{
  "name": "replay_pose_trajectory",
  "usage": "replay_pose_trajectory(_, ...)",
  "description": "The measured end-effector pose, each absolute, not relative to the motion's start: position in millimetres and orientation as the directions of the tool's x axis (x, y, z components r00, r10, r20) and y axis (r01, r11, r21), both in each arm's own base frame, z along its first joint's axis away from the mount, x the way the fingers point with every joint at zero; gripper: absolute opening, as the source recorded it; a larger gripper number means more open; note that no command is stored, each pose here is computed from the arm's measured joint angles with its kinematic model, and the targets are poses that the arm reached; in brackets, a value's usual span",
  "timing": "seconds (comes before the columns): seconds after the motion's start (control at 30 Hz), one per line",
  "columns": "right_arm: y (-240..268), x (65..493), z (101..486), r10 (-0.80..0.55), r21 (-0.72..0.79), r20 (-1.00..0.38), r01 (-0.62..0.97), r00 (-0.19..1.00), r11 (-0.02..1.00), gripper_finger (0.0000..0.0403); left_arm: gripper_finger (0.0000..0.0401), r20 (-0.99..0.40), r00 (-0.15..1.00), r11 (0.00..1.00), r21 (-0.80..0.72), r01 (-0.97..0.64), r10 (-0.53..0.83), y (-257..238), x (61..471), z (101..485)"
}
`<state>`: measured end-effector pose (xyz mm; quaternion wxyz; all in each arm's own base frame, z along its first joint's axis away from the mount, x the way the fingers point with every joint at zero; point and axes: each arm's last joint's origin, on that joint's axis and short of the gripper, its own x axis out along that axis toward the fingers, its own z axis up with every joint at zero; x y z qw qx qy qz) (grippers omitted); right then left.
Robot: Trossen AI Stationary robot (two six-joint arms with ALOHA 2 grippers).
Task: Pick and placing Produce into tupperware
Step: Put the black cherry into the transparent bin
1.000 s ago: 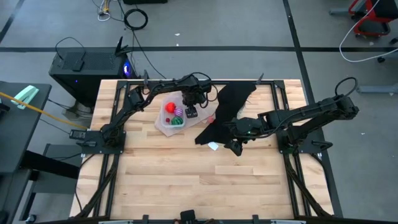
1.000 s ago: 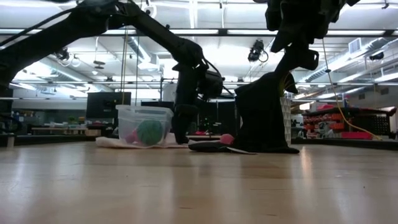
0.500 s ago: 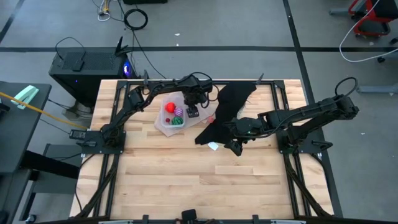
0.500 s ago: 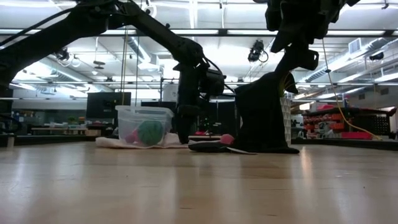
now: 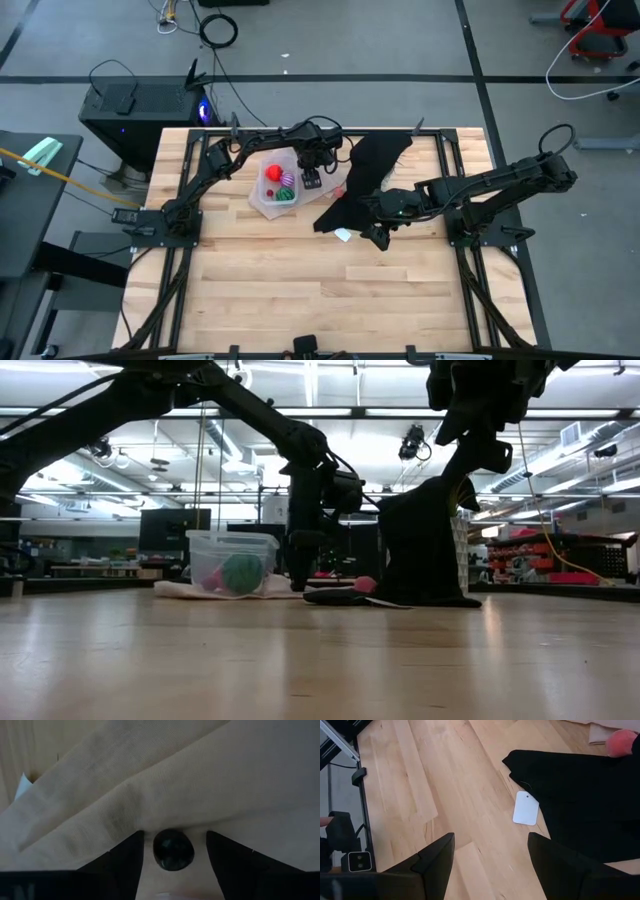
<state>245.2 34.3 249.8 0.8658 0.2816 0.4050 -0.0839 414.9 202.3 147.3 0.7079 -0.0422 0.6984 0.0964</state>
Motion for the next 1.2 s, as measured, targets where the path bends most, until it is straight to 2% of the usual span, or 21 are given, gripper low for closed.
replay_pose_trajectory(0.57, 34.2, 245.2, 249.8, 0.082, 0.415, -0.749, 0.369, 0.658, 0.832, 0.0258, 0.0106, -0.995, 0.003, 0.976, 0.095, -0.195, 0.097, 203.1, 415.1, 147.6)
replay_pose_trajectory(0.9, 34.2, 245.2, 249.8, 0.082, 0.413, -0.749, 0.366, 0.658, 0.834, 0.0258, 0.0129, -0.996, -0.007, 0.978, 0.092, -0.187, 0.092, 200.3, 414.4, 149.5)
replay_pose_trajectory(1.2, 34.3, 245.2, 249.8, 0.082, 0.409, -0.749, 0.361, 0.658, 0.838, 0.0258, 0.0112, -0.992, 0.043, 0.976, 0.105, -0.193, 0.116, 203.4, 421.0, 175.0)
